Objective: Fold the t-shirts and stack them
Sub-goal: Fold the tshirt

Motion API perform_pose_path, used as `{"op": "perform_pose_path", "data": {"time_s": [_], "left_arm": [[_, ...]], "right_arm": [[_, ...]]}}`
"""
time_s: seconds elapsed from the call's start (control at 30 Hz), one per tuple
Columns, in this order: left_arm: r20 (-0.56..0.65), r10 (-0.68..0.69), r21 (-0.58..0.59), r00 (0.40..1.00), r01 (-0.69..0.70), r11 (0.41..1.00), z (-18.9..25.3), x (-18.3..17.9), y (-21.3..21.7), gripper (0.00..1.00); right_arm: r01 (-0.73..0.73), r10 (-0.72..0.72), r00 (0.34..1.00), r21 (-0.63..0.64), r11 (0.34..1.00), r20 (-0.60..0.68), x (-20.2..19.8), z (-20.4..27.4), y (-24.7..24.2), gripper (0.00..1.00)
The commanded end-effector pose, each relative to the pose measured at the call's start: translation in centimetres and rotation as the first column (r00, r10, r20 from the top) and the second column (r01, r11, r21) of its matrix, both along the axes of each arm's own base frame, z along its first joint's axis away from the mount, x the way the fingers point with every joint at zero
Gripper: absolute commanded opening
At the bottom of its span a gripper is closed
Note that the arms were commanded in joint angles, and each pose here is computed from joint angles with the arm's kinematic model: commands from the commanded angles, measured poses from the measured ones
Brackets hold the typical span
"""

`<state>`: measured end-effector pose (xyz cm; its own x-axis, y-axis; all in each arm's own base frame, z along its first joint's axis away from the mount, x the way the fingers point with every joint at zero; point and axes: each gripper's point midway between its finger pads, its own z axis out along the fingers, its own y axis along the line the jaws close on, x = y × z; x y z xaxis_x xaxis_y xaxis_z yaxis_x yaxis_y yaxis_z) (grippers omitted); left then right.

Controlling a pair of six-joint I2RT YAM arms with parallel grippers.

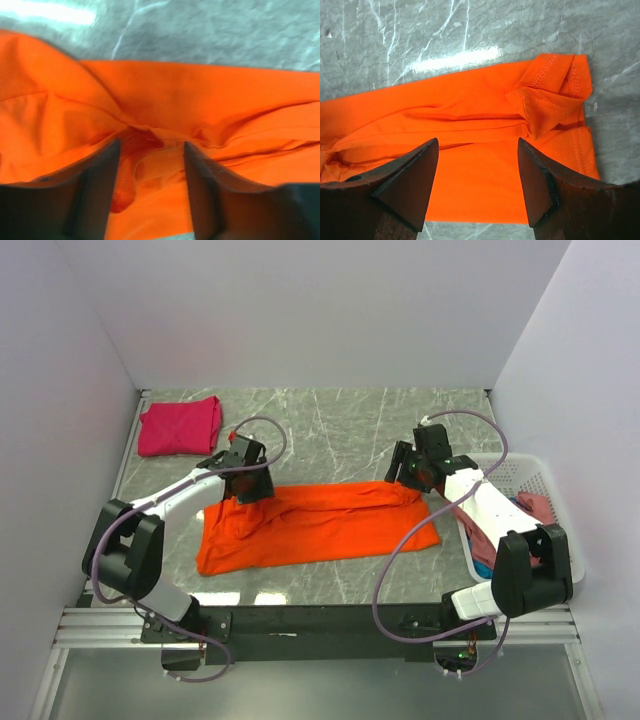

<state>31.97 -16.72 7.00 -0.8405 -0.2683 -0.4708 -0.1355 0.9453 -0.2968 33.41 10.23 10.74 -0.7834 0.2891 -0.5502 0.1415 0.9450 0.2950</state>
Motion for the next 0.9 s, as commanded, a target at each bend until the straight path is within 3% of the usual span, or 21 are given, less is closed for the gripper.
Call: {"op": "perform_pose_path", "data": {"time_s": [0.0,0.07,0.17,0.2,0.43,0.87], "left_arm": [[-0.022,-0.010,0.060,1.000,0.011,0.998,-0.4,-0.6,0.4,0.44],[-0.026,-0.018,0.074,0.999,0.020,0.997,-0.5,-0.8,0.4,0.34],[-0.046,0.002,0.122,0.999,0.003,0.993,-0.8,-1.2,1.1,0.03],[-0.053,0.000,0.129,0.999,0.007,0.992,-0.8,-1.4,1.2,0.00],[-0.003,-0.062,0.119,0.998,0.062,0.991,1.9,-2.9,-0.2,0.00],[-0.130,-0.190,0.111,0.973,0.204,0.973,1.9,-7.2,-3.5,0.01]], "right_arm": [[-0.013,0.014,0.999,-0.005,1.000,0.036,0.6,0.9,0.1,0.71],[-0.014,0.014,0.999,-0.009,1.000,0.035,0.6,0.9,0.1,0.71],[-0.008,0.008,0.999,-0.009,1.000,0.032,0.5,0.8,0.0,0.71],[-0.008,0.008,1.000,-0.007,1.000,0.030,0.5,0.8,0.0,0.71],[-0.017,0.016,0.999,0.013,1.000,0.040,0.1,0.9,0.3,0.71],[-0.017,0.016,0.999,0.026,1.000,0.041,-1.6,0.2,0.1,0.71]]}}
